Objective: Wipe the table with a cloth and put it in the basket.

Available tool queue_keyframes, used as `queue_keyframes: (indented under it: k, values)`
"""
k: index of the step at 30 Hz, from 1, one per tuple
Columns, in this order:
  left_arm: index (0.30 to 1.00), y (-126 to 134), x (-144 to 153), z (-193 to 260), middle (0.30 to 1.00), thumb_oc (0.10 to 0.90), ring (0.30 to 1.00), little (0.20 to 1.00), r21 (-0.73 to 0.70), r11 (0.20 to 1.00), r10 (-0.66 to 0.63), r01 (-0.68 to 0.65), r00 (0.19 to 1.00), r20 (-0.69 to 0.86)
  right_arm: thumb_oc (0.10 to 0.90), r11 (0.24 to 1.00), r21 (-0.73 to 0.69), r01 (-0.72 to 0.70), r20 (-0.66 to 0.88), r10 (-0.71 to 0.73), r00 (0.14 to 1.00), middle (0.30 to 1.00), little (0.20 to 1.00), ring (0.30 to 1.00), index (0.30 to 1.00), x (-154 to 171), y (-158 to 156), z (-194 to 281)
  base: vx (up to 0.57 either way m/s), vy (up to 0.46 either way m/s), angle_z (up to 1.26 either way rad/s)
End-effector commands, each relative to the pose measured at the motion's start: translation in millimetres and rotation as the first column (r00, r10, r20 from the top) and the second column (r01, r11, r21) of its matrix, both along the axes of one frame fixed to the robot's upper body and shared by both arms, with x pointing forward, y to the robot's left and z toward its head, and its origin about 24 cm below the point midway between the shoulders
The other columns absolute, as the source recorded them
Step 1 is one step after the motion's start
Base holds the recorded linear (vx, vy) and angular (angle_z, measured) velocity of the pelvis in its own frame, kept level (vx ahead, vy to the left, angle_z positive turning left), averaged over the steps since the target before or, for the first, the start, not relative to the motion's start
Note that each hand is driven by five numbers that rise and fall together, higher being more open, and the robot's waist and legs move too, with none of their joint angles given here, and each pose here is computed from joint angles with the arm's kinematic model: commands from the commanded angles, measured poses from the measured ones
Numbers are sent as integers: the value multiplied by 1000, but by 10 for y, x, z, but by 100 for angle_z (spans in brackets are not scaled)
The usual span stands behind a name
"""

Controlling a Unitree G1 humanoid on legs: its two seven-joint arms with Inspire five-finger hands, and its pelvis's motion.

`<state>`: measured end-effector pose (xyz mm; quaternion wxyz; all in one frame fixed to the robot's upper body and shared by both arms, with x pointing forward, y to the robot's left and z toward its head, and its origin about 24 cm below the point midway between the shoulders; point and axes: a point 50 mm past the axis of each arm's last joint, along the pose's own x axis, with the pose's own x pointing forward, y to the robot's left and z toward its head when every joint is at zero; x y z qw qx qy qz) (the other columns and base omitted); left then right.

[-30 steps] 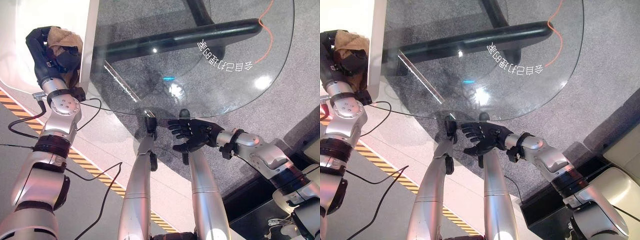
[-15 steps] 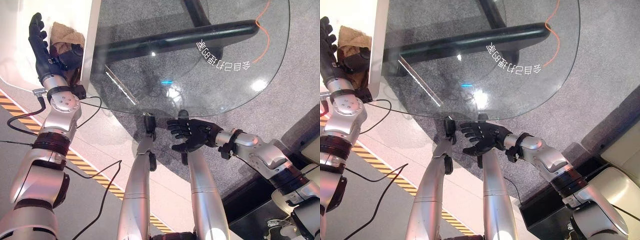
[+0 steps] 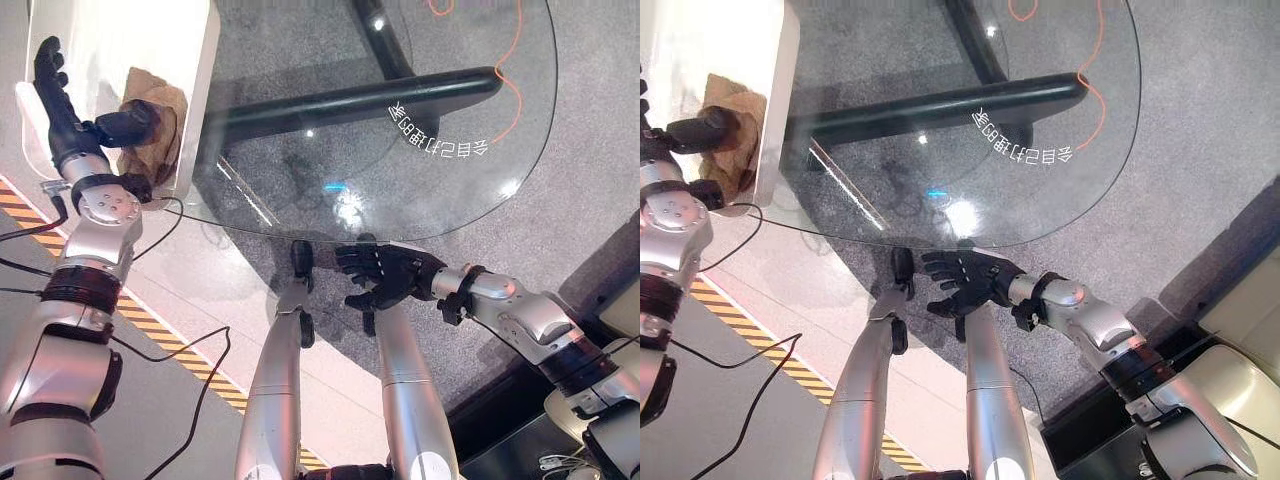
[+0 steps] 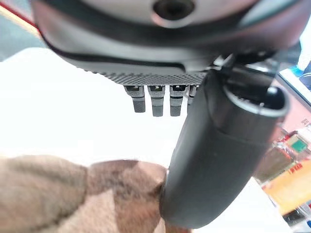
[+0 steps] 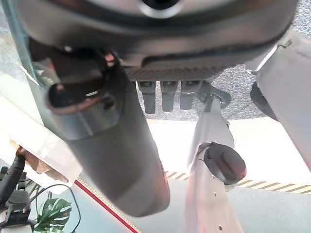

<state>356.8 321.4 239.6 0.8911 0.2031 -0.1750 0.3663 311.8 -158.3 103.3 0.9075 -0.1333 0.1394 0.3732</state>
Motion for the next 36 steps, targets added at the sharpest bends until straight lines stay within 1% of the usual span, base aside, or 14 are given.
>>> queue_keyframes:
  k: [1,5,8,10,13,19,22,25,27,30,32,36]
  values:
    - [900,326,-239,247,900,800,900,900,24,990,135,-139,984,114,800,991,72,-113,20,111,994,900,900,900,900,-189,143,-9,0,0,0]
    - [900,425,-306,200,900,800,900,900,38,988,143,-147,986,81,800,991,82,-110,13,109,994,900,900,900,900,-223,139,-52,-14,-30,0]
    - [900,445,-321,202,900,800,900,900,52,989,135,-138,989,65,800,990,85,-112,12,111,994,900,900,900,900,-234,140,-60,-13,-33,1]
    - [900,472,-358,190,900,800,900,900,52,991,120,-124,990,79,800,989,94,-112,8,112,994,900,900,900,900,-253,149,-70,-15,-66,3]
    - [900,441,-398,212,900,800,900,900,51,995,81,-89,987,142,800,988,112,-107,4,107,994,900,900,900,900,-281,159,-98,-4,-75,4]
    - [900,300,-476,45,900,800,900,900,-10,999,-40,43,971,234,800,988,139,-67,-5,68,998,900,900,900,900,-343,161,-197,-9,-108,6]
    - [900,177,-527,-180,900,800,900,900,-75,986,-125,149,956,264,800,989,143,-27,6,27,1000,900,900,900,900,-376,136,-293,-40,-173,2]
    - [900,49,-585,-353,900,800,900,900,-28,986,-151,162,961,230,800,995,93,19,50,-24,998,900,900,900,900,-379,90,-376,-45,-158,4]
    - [900,-62,-637,-547,900,800,900,900,-87,973,-190,212,960,205,800,997,53,62,66,-65,996,900,900,900,900,-396,22,-461,-53,-202,10]
    - [900,-181,-670,-790,900,800,900,900,-138,954,-247,267,958,145,800,992,49,117,50,-119,992,900,900,900,900,-414,-64,-605,-50,-186,8]
    - [900,-326,-696,-1077,900,800,900,900,-213,924,-312,317,948,57,800,981,55,186,24,-187,982,900,900,900,900,-446,-150,-769,-54,-220,-4]
    - [900,-454,-814,-1556,900,800,900,900,-366,865,-393,343,917,-70,800,951,76,298,-63,-294,954,900,900,900,900,-557,-248,-1045,-35,-184,0]
